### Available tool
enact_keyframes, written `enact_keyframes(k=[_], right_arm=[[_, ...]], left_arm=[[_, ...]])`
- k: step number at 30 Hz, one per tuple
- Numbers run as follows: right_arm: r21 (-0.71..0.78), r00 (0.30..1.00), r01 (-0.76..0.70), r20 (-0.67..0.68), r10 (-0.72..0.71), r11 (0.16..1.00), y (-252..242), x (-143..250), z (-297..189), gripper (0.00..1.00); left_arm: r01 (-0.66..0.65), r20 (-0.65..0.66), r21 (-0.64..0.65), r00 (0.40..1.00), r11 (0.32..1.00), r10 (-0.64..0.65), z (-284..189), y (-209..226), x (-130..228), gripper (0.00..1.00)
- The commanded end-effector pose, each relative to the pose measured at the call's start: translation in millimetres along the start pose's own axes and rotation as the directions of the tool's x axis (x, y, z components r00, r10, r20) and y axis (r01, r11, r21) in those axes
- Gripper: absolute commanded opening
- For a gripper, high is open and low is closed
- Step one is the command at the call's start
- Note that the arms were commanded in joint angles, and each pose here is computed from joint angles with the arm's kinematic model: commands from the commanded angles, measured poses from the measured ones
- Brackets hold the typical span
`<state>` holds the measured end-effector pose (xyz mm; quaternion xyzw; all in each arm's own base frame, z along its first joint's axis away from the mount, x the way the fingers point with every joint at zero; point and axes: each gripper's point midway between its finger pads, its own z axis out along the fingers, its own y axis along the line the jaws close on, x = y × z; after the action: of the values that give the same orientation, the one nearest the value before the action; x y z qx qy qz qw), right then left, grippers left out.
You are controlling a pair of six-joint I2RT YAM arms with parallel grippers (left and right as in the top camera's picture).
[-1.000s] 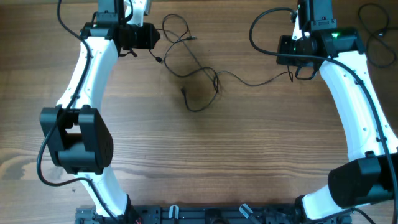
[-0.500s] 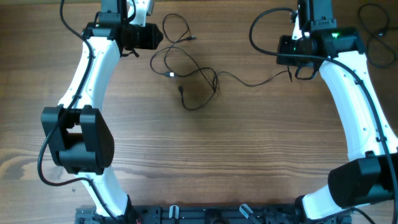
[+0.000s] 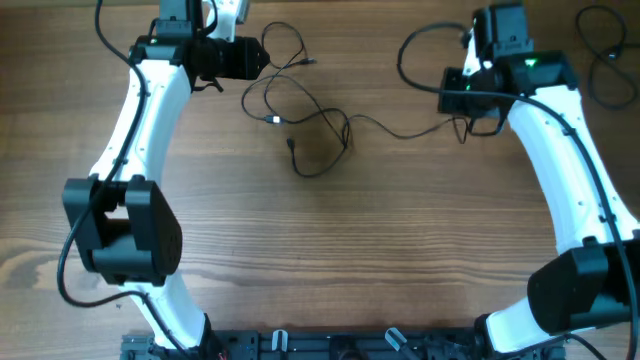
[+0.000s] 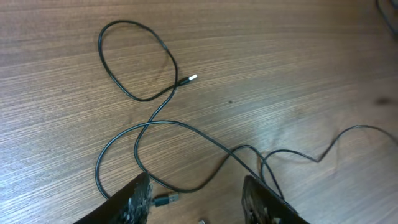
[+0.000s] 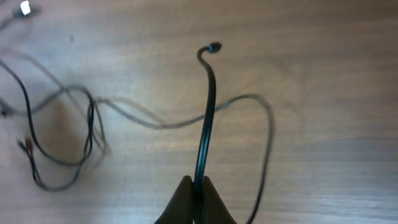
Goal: Untangle cables
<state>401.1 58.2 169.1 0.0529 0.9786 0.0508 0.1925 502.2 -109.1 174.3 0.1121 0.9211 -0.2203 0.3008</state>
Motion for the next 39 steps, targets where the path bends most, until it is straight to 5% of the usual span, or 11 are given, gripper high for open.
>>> enact_keyframes(k=[1,5,6,7,9,18,34,39], right_arm=[[-0.109,0.991,0.099,-0.082,-0.108,0.989,20.3,27.7,24.1,0.05],[-0.167,0.983,0.146,-0.089,-0.162,0.975,35.9,41.8,39.5,0.13],[-0.176,0.982,0.149,-0.089,-0.167,0.973,38.5,43.7,42.0,0.17],[-0.198,0.979,0.162,-0.086,-0.182,0.967,44.6,46.2,46.2,0.32],[-0.248,0.973,0.191,-0.078,-0.216,0.95,56.5,49.1,50.8,0.39],[-0.302,0.967,0.219,-0.06,-0.248,0.928,82.2,48.9,79.2,0.4],[-0.202,0.998,0.039,-0.037,-0.047,0.979,73.3,29.1,102.2,0.4],[-0.163,0.998,0.058,-0.012,-0.061,0.985,72.0,24.5,120.1,0.51]], left_arm=[[-0.027,0.068,0.021,0.997,0.999,0.026,-32.9,-21.1,-17.4,0.49],[-0.035,0.084,0.02,0.996,0.999,0.034,-47.9,-28.6,-20.3,0.49],[-0.037,0.088,0.02,0.996,0.999,0.035,-50.8,-30.0,-21.1,0.49],[-0.036,0.093,0.02,0.995,0.999,0.034,-55.5,-32.2,-22.0,0.49],[-0.03,0.096,0.022,0.995,0.999,0.028,-60.2,-34.7,-22.3,0.49],[-0.013,0.068,0.022,0.998,1.0,0.011,-74.3,-41.6,-12.9,0.48],[-0.005,0.01,0.039,1.0,0.999,0.005,-72.0,-53.4,1.4,0.46],[-0.025,-0.001,0.055,1.0,0.998,0.025,-67.9,-65.5,3.6,0.46]])
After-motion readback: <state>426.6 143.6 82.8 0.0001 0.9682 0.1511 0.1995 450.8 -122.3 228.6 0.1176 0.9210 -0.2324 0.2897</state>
